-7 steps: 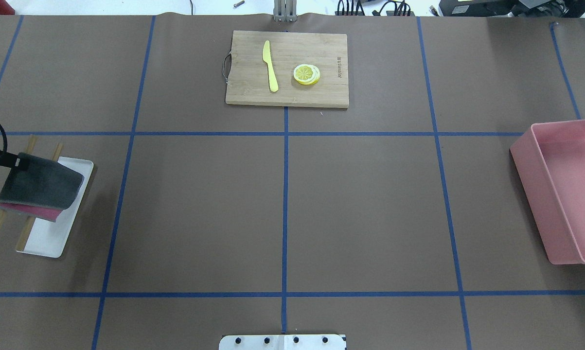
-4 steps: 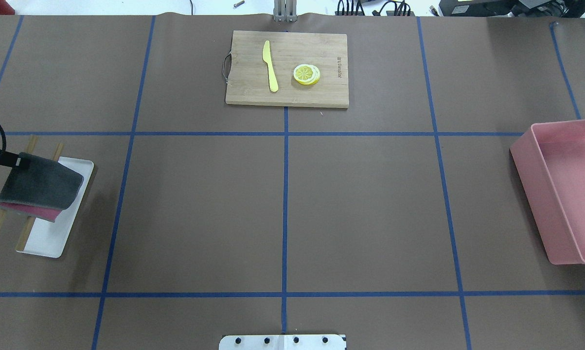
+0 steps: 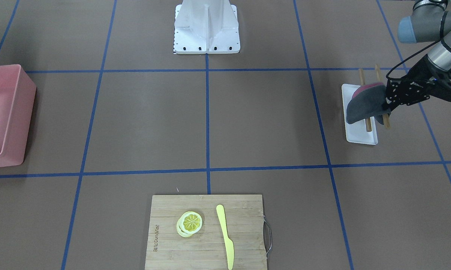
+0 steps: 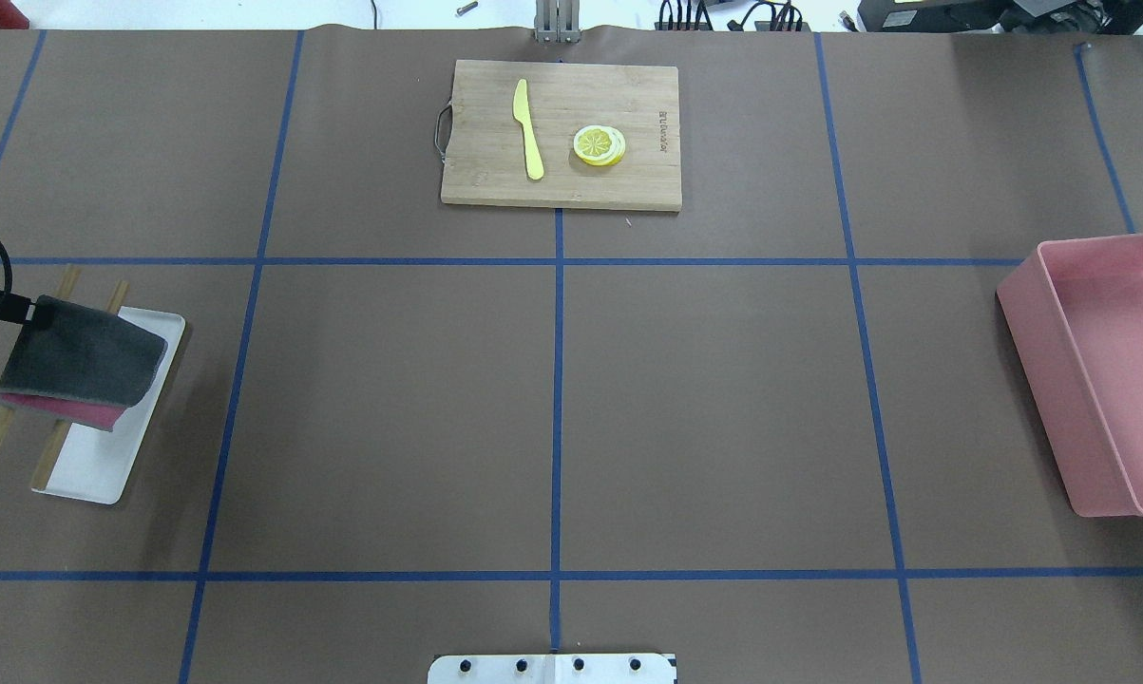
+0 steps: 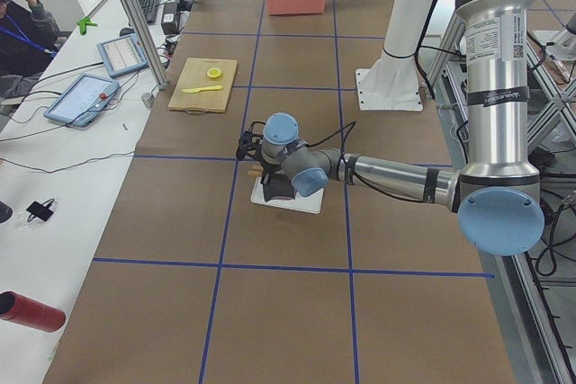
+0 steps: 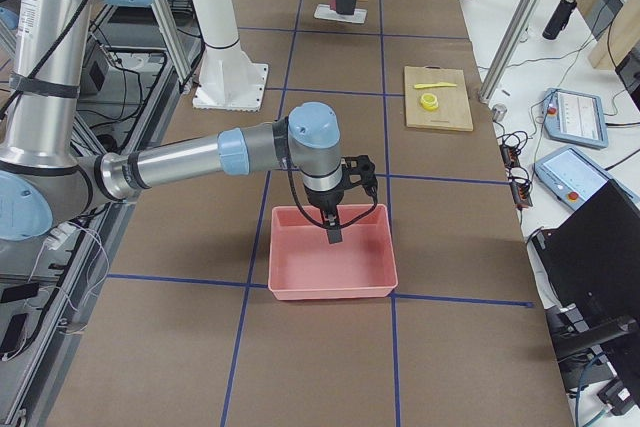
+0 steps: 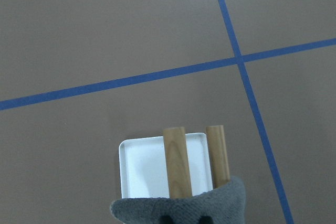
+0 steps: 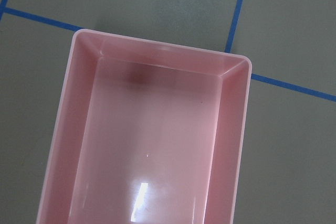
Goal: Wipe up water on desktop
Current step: 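Close the left gripper on the grey cloth's edge, then lift the cloth off the tray with the left gripper toward the cutting board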
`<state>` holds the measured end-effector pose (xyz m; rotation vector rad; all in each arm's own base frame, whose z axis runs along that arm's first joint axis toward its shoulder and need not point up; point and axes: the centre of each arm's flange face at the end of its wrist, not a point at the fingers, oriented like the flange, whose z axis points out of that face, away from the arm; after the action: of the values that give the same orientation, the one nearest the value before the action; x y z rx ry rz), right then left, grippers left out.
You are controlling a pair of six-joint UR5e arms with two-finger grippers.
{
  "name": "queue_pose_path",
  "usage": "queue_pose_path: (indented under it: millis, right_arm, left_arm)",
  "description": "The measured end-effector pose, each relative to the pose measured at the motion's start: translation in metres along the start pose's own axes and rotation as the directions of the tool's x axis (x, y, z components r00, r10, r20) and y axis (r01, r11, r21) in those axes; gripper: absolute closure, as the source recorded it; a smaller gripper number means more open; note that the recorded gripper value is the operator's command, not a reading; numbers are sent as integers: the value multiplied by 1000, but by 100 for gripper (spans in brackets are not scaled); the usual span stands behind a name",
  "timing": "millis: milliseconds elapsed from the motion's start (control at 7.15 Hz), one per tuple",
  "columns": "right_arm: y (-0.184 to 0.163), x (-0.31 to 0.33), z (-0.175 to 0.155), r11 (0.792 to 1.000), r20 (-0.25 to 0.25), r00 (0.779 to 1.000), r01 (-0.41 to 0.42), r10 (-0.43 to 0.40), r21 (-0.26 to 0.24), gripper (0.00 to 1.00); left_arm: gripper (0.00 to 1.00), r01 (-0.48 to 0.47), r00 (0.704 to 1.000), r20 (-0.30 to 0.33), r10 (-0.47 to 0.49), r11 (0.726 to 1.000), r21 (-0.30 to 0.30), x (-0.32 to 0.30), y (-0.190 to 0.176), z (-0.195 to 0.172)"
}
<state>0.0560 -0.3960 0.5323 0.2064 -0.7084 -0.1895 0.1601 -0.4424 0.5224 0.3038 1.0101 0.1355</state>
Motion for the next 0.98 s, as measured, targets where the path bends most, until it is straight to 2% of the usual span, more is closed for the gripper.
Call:
queue_pose_path:
  millis: [419, 839, 978]
  right_arm:
    - [0, 1, 1, 1000, 0, 1000, -1, 1, -1, 0]
    - [-4, -2, -2, 1000, 1, 1000, 7, -7, 8, 0]
    - [-5, -2, -3, 1000, 0, 1000, 8, -8, 10, 0]
  left_arm:
    - [100, -4, 1000, -3, 4, 1000, 13, 2, 0, -8]
    - [100, -13, 1000, -23, 14, 998, 54, 15, -10, -26]
    - [100, 12, 1000, -29, -10, 998, 67, 18, -16, -30]
